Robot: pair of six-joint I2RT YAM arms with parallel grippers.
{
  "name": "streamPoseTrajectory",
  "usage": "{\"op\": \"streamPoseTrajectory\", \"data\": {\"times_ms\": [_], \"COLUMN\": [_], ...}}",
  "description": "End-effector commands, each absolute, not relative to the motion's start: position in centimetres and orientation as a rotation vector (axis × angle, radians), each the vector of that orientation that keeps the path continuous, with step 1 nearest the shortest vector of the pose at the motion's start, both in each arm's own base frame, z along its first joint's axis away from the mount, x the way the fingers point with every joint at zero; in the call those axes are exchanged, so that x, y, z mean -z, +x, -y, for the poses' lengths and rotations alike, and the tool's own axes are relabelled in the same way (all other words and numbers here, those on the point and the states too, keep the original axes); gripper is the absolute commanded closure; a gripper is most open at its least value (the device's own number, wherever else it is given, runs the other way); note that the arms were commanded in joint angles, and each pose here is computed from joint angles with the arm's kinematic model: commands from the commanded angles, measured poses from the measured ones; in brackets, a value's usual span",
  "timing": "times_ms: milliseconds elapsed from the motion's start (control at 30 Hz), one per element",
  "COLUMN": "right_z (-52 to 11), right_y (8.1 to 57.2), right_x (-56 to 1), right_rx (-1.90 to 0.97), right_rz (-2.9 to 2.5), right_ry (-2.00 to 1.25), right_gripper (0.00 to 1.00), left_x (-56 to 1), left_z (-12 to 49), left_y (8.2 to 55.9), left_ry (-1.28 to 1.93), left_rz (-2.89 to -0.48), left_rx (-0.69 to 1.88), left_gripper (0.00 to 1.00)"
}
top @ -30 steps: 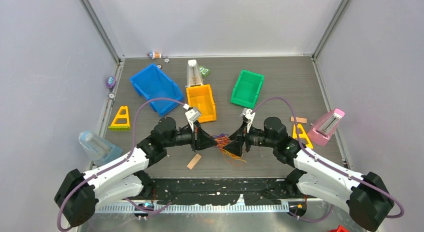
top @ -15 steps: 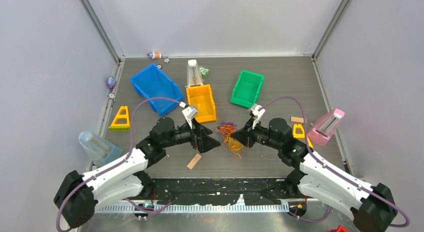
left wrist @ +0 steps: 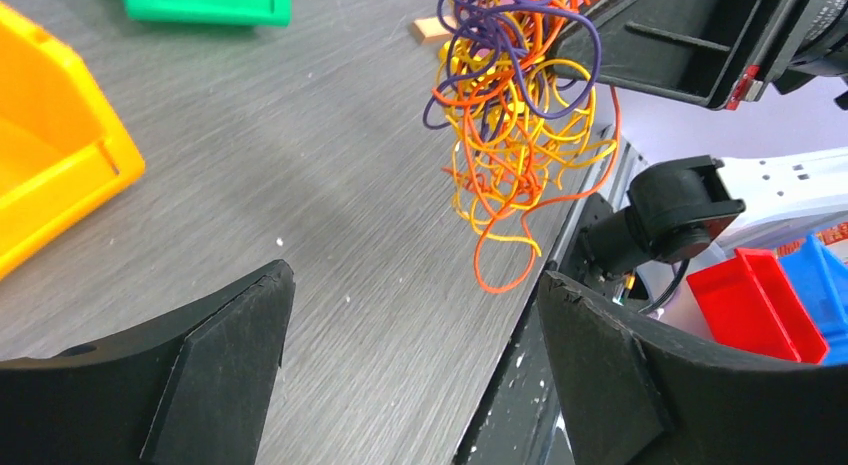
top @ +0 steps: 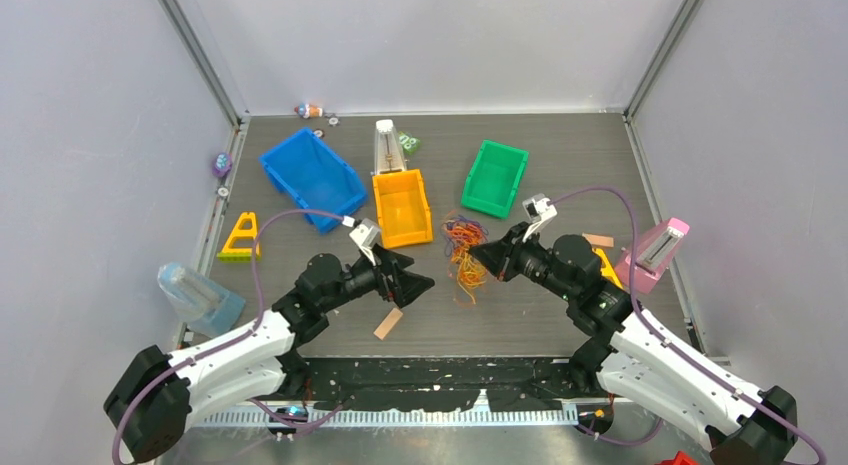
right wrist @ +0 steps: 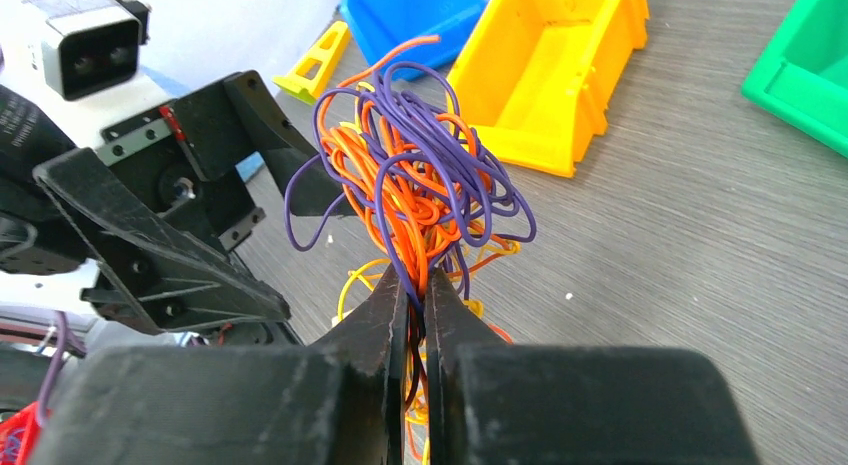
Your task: Untangle the cables
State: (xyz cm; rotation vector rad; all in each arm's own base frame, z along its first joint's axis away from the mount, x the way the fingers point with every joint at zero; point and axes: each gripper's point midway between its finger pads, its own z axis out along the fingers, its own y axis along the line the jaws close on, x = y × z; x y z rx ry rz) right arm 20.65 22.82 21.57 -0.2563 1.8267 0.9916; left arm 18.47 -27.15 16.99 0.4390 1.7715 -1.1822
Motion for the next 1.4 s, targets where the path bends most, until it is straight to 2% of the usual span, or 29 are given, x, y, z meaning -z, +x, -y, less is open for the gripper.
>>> {"op": "streamPoseTrajectory", "data": {"times_ms": [0,367,500,600,700,733,833,967,1067,1133,1200,1367], "right_z": [-23.9,-26.5,-26.9,-26.8,-26.8,-26.8,-26.5,-23.8,-20.1,-17.6,-15.0,-9.4], "right_y": [20.3,18.3,18.0,17.8,17.5,17.4,17.8,20.2,22.3,23.1,23.5,23.5], "right_x": [-26.5,-26.8,-26.7,-26.6,-26.3,-26.2,-25.6,-23.1,-21.9,-20.7,-19.2,-16.9], "right_rx": [-1.103,-1.264,-1.298,-1.301,-1.306,-1.307,-1.271,-1.030,-0.800,-0.668,-0.539,-0.289], "right_rz": [-1.721,-1.714,-1.704,-1.701,-1.702,-1.703,-1.738,-1.870,-1.887,-1.903,-1.919,-1.913], "right_ry": [-0.264,-0.414,-0.441,-0.449,-0.460,-0.464,-0.451,-0.303,-0.138,-0.025,0.082,0.309], "right_gripper": [0.95,0.95,0.95,0.95,0.95,0.95,0.95,0.93,0.84,0.82,0.82,0.86], "left_x": [-21.3,-24.1,-24.9,-24.9,-25.2,-25.5,-26.5,-25.2,-22.3,-20.1,-17.9,-15.3], "left_z": [28.3,31.4,32.3,32.2,32.3,32.4,31.9,29.6,28.4,26.7,23.5,18.1], "left_y": [18.8,19.1,19.4,20.0,19.9,19.8,19.8,20.6,21.6,22.2,23.4,22.9], "left_ry": [0.471,0.580,0.573,0.523,0.501,0.499,0.453,0.352,0.374,0.354,0.231,0.122], "left_rz": [-1.545,-1.414,-1.407,-1.415,-1.403,-1.395,-1.345,-1.396,-1.572,-1.701,-1.800,-1.878], "left_rx": [1.212,1.257,1.298,1.299,1.326,1.343,1.369,1.297,1.139,0.998,0.813,0.592], "left_gripper": [0.09,0.11,0.19,0.30,0.43,0.50,0.99,1.00,1.00,1.00,1.00,1.00]}}
